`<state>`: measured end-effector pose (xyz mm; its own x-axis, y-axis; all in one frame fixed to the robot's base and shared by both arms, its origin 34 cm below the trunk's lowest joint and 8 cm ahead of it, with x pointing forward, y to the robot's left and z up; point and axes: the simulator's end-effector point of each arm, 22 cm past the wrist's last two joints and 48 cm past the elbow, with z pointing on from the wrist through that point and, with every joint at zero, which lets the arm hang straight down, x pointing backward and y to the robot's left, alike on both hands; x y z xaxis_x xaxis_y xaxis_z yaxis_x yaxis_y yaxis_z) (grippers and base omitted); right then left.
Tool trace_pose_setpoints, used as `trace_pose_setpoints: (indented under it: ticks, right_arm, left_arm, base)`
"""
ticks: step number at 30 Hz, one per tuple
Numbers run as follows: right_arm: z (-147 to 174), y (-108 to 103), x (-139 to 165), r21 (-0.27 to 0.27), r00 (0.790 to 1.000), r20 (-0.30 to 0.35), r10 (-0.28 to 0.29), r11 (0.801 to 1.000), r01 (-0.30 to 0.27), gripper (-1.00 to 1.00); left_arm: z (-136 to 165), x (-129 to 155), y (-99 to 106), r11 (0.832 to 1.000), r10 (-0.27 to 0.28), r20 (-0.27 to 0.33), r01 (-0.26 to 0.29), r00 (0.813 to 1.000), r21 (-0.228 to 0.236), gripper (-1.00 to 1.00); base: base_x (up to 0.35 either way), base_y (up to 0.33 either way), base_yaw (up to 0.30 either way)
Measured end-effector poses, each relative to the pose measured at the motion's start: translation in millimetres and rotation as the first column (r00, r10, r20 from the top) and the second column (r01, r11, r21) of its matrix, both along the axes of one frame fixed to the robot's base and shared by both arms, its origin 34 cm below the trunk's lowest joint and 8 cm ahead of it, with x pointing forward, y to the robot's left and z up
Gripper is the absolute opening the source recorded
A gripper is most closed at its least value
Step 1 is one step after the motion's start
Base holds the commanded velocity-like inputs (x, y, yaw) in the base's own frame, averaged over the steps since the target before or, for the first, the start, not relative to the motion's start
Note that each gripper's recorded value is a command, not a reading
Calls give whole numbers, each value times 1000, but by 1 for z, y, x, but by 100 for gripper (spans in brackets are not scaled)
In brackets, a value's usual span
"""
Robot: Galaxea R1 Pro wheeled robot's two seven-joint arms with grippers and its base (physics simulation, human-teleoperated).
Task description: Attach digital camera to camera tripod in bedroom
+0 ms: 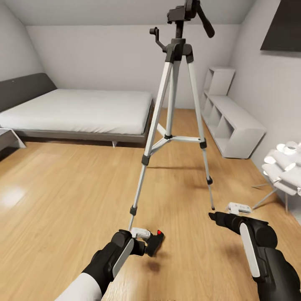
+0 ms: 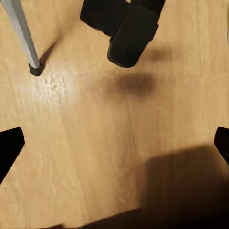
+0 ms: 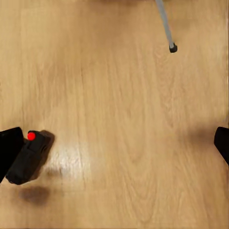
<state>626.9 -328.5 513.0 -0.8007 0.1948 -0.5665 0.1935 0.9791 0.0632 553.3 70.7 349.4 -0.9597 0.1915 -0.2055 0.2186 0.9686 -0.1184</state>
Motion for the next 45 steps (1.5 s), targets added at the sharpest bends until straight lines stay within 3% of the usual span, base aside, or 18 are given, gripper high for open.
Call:
trace_pose_setpoints:
  ticks: [2,12,24,37,45]
  right_arm:
    - [13,-1,19,0,999,45,0,1000,0,100]
    - [10,6,35,7,996,92,9,1000,-10,100]
    - [-7,18,39,4,993,113,38,999,-39,100]
    - [-38,30,31,2,992,109,71,997,-71,100]
    - [-57,38,30,-2,992,86,96,995,-96,100]
  left_arm:
    - [3,17,1,1000,-21,26,21,999,23,100]
    - [-2,46,0,999,-34,79,31,996,36,100]
    - [-39,31,6,999,-13,75,11,997,35,100]
    - [-72,38,35,992,129,108,-130,986,-1,100]
    - [-91,42,70,985,163,103,-168,981,37,100]
  base:
    - [0,0,-275]
    - [0,0,-277]
    - [0,0,-278]
    - [0,0,-278]
    - [0,0,-190]
